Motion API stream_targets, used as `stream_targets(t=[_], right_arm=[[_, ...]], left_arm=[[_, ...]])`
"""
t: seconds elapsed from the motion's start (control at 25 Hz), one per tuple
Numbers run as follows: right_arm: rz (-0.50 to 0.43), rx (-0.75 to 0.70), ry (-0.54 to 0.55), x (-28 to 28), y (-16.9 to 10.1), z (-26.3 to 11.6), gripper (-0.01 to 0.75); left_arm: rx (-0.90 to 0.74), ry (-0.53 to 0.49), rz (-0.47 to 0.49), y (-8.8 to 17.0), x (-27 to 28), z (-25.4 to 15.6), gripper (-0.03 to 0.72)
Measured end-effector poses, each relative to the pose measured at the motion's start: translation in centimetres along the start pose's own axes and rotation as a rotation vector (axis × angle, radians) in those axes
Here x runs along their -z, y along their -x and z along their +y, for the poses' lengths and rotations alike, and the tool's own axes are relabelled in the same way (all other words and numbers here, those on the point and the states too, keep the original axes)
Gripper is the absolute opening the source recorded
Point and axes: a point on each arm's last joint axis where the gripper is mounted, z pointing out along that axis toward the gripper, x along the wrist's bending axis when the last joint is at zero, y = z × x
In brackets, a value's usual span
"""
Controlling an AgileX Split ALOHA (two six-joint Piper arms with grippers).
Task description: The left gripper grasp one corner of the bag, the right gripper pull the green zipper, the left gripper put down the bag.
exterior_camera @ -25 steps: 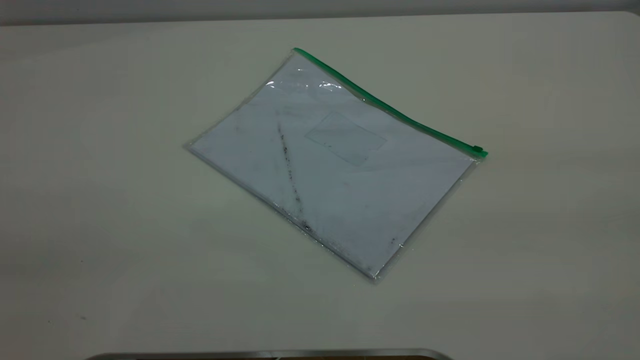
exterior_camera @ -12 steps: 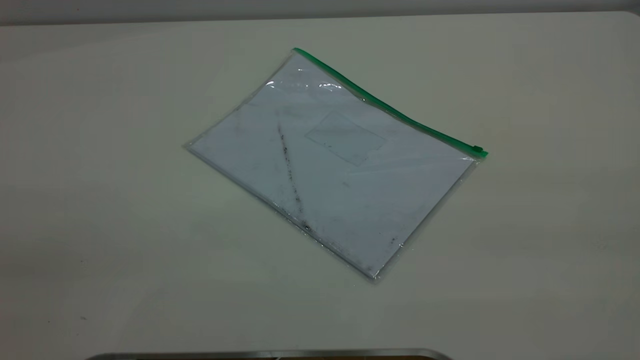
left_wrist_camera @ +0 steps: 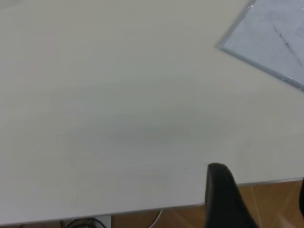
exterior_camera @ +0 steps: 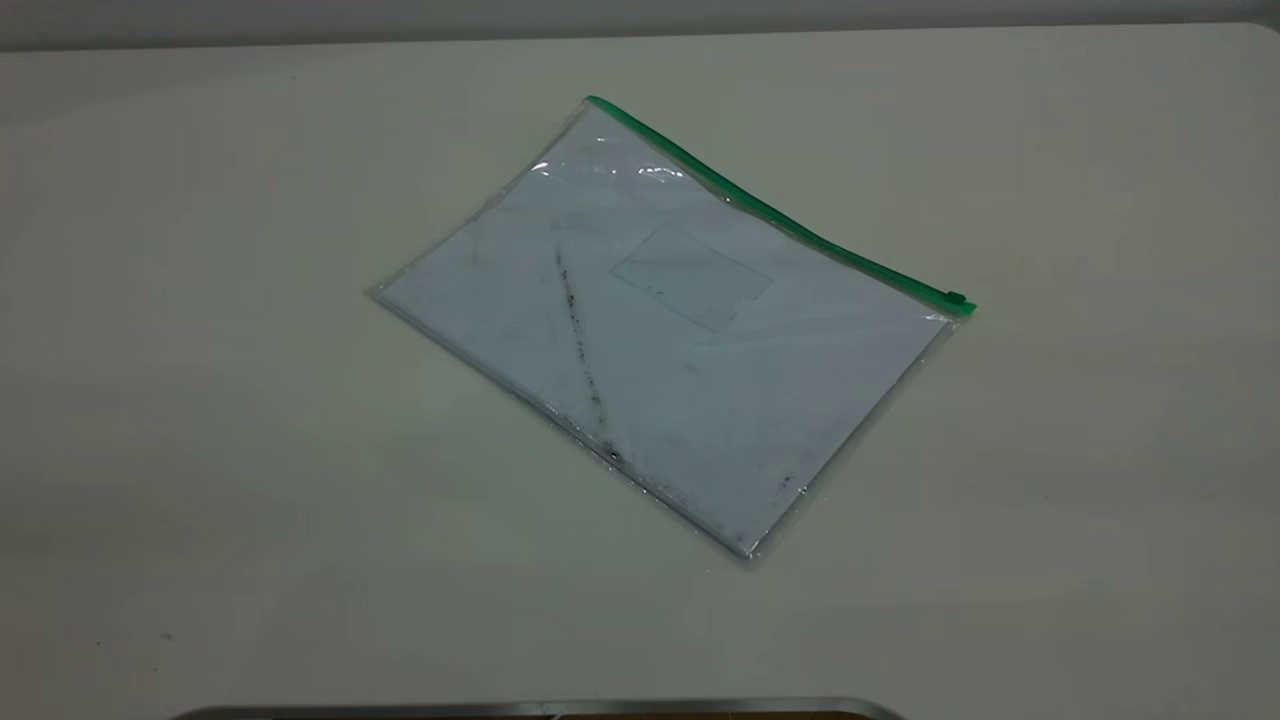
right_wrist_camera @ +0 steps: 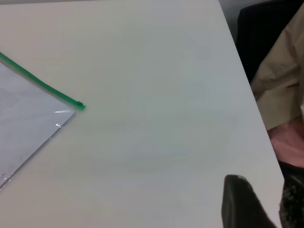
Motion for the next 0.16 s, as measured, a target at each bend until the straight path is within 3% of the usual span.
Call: stream_targets(t=[0.16], right_arm=[[0.0, 0.0, 0.0, 0.0, 0.0, 0.0, 0.239]], left_arm=[[0.0, 0.0, 0.0, 0.0, 0.0, 0.0, 0.442]])
